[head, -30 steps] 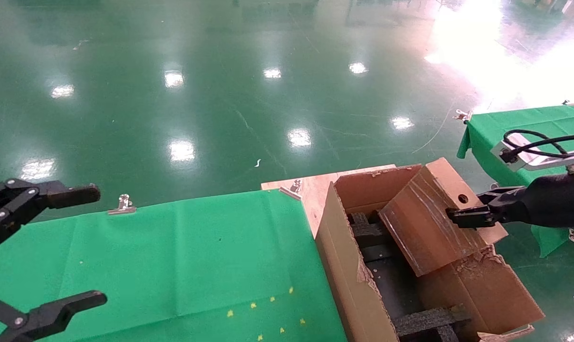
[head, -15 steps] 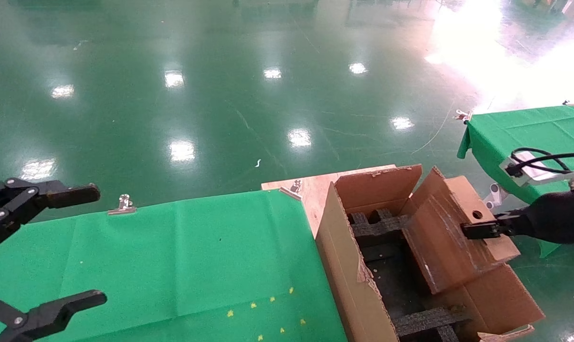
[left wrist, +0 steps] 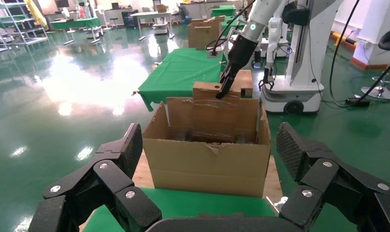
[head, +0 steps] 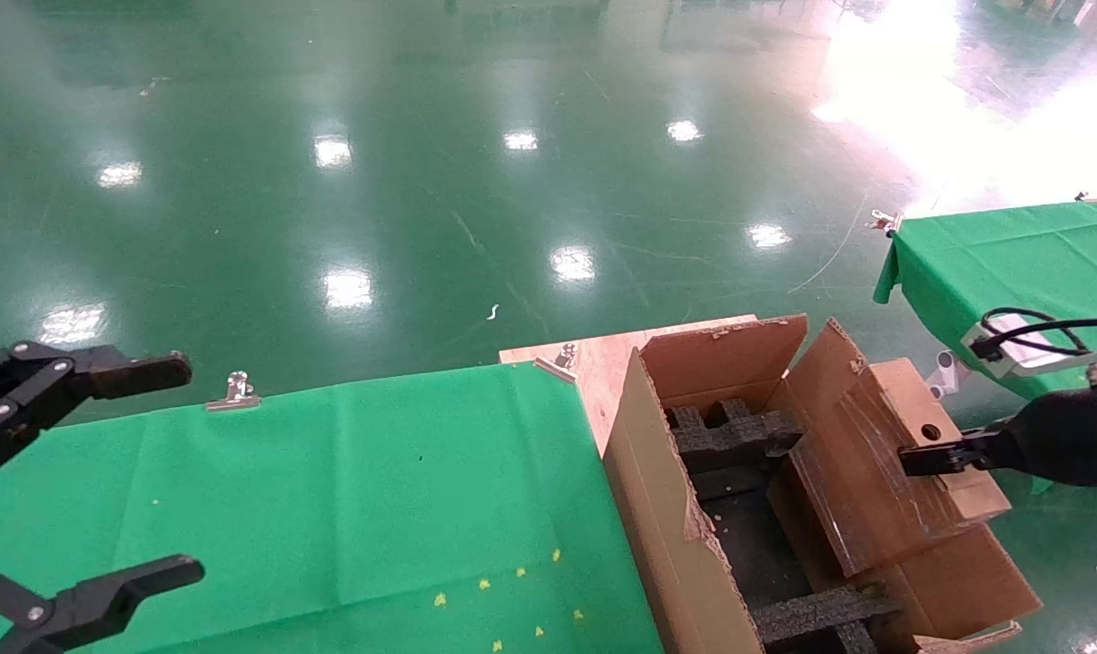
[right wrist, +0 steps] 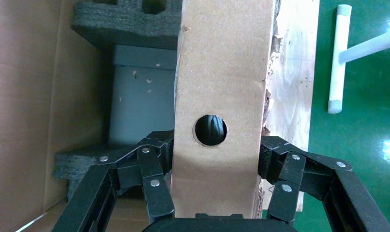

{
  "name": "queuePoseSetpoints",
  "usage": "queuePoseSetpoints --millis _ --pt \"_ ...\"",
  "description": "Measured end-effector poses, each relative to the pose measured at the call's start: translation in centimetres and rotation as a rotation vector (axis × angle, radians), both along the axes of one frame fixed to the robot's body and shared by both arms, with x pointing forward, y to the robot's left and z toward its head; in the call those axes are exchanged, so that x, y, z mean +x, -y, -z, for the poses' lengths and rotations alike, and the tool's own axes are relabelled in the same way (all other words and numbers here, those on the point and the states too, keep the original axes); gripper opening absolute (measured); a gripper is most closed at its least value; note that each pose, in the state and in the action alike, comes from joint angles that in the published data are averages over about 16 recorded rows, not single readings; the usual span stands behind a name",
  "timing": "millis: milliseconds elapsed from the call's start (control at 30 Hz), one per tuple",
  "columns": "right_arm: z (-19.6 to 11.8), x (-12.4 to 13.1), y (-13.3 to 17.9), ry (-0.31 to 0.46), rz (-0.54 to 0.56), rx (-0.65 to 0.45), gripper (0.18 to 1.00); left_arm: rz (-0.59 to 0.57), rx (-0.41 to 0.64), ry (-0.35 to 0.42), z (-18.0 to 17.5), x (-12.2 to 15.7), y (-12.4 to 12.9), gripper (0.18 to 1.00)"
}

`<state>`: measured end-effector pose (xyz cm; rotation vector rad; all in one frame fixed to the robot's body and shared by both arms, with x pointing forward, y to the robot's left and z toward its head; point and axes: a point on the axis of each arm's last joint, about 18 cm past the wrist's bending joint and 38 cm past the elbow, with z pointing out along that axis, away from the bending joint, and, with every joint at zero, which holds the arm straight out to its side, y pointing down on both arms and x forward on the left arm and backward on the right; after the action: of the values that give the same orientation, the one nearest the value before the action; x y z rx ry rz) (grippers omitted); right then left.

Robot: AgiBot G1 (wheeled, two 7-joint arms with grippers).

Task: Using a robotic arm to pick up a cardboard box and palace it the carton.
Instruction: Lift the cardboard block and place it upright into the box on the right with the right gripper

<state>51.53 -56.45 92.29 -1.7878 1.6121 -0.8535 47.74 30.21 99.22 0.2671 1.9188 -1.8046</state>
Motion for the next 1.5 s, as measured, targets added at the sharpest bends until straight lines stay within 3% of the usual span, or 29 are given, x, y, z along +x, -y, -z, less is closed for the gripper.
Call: queuePoseSetpoints --millis 1000,1500 --pt "7.8 7.5 -1.7 -0.070 -0.021 -0.071 0.301 0.000 0.000 0.000 0.0 0.0 0.0 1.001" --pt "10.9 9.3 -2.0 -0.110 -0.028 -0.086 0.298 0.000 0.000 0.000 0.0 0.0 0.0 1.001"
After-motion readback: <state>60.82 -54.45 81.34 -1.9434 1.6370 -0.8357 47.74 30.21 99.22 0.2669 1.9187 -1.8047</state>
